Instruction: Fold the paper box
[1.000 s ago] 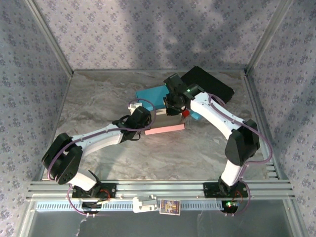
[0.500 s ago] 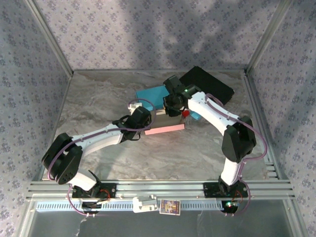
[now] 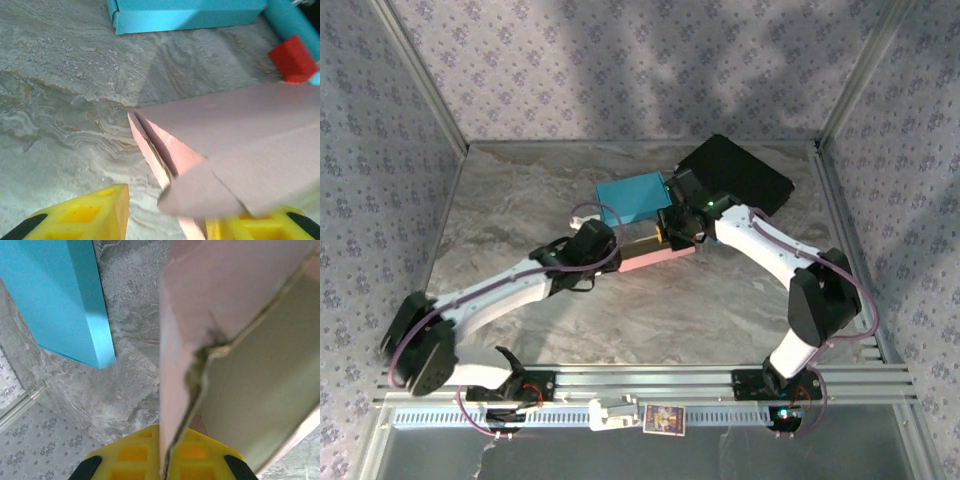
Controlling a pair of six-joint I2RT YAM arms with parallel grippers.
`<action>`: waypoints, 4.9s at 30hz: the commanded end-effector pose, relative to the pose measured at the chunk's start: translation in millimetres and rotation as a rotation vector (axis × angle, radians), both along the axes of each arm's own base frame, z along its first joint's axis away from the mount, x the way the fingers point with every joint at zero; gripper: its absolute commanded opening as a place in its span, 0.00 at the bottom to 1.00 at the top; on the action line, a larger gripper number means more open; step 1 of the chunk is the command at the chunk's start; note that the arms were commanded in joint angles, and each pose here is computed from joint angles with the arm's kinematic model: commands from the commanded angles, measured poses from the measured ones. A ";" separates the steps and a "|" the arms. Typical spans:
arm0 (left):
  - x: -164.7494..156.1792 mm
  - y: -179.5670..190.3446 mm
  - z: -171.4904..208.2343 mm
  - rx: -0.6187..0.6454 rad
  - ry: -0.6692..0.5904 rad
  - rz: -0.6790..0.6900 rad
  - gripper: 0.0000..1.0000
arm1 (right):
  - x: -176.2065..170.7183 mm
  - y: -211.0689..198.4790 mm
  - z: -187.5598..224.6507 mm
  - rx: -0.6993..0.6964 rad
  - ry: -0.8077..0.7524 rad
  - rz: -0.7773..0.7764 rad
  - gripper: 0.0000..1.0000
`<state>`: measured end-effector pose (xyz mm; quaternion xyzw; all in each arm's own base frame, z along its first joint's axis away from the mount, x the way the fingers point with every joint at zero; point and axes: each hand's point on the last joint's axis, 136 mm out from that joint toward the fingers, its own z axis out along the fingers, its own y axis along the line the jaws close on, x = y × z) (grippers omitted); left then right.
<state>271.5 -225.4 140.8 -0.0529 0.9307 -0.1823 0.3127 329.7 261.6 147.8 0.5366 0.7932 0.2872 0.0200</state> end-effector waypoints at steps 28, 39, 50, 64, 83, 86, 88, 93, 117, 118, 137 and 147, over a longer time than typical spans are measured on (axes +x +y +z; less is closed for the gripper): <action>-9.8 -11.8 -51.2 -0.236 0.311 0.050 0.51 | -46.4 -20.1 -74.3 -0.014 -0.174 0.341 0.07; -2.0 -25.5 -85.4 -0.284 0.372 0.099 0.49 | -63.1 -29.6 -93.4 -0.031 -0.089 0.345 0.11; -9.4 -22.2 -109.9 -0.262 0.404 0.119 0.32 | -81.4 -37.6 -111.9 -0.042 0.029 0.363 0.16; -10.7 -0.5 -107.0 -0.072 0.381 0.036 0.19 | -63.7 -89.0 -10.4 -0.325 -0.290 0.955 0.68; 3.1 2.7 -108.2 -0.026 0.396 -0.034 0.20 | -3.4 -57.8 -97.2 -0.244 -0.291 1.281 0.51; 4.3 2.4 -107.9 -0.027 0.396 -0.036 0.20 | -7.6 -51.9 -99.6 -0.222 -0.299 1.287 0.46; 4.6 2.5 -108.3 -0.025 0.395 -0.036 0.20 | -9.9 -48.5 -100.4 -0.213 -0.307 1.290 0.42; 7.2 -1.4 -108.3 -0.038 0.391 -0.043 0.21 | -17.7 -38.0 -104.4 -0.191 -0.298 1.307 0.34; -10.3 13.4 -124.1 -0.022 0.463 -0.044 0.30 | -35.2 -51.6 -130.2 -0.222 -0.172 1.297 0.21; -9.6 12.8 -123.9 -0.024 0.461 -0.045 0.28 | -35.1 -51.0 -129.1 -0.223 -0.176 1.298 0.21; -2.9 12.8 -114.8 -0.118 0.401 -0.091 0.09 | -15.5 -60.3 -75.6 -0.033 -0.447 1.197 0.50; -4.8 26.2 -122.3 -0.223 0.402 -0.120 0.06 | -18.7 -55.3 -92.9 0.041 -0.426 1.172 0.55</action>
